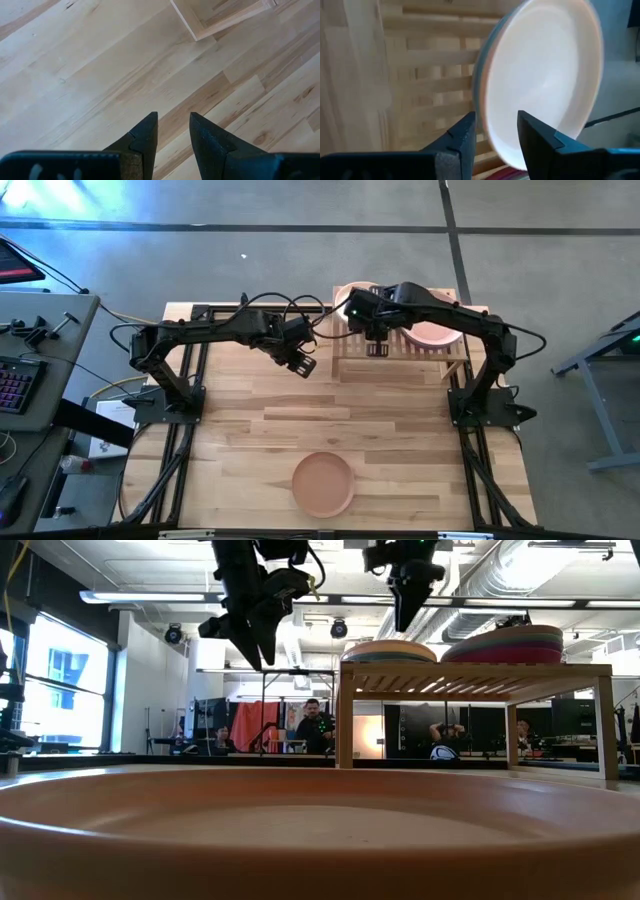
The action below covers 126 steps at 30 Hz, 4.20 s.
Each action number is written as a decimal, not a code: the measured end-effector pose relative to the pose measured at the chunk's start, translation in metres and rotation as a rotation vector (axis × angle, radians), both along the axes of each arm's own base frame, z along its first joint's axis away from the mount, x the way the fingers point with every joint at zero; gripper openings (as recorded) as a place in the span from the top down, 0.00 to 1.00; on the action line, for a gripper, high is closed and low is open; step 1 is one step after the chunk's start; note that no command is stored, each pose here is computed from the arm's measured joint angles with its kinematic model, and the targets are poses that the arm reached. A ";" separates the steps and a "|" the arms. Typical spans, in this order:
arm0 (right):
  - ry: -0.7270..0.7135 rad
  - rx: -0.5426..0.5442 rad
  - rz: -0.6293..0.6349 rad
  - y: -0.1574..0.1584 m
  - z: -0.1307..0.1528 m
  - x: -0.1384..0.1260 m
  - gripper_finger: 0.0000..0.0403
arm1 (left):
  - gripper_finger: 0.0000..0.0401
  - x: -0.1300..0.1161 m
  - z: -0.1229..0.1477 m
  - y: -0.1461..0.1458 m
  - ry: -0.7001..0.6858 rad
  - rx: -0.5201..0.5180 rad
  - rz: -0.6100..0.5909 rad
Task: Place and stack plates onto a shelf
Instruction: Stack the white plate on the blue plate on the shelf, then stack the brown plate on the white plate on the shelf
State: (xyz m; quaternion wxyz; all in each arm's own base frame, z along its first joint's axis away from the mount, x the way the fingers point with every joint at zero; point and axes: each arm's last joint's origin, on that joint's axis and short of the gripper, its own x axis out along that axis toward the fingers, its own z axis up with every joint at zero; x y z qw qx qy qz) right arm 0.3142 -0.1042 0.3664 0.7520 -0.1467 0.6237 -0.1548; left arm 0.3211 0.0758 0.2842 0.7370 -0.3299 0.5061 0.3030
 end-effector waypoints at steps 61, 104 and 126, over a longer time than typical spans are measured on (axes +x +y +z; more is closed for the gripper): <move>-0.143 0.302 -0.165 -0.078 -0.029 0.005 0.71 | 0.74 0.001 0.000 0.000 -0.008 -0.003 0.015; -0.409 0.556 -0.267 0.081 0.084 -0.008 0.71 | 0.74 0.036 -0.059 -0.175 0.066 -0.148 -0.259; -0.414 0.566 -0.262 0.174 0.084 -0.015 0.71 | 0.74 0.052 -0.122 -0.218 0.119 -0.161 -0.293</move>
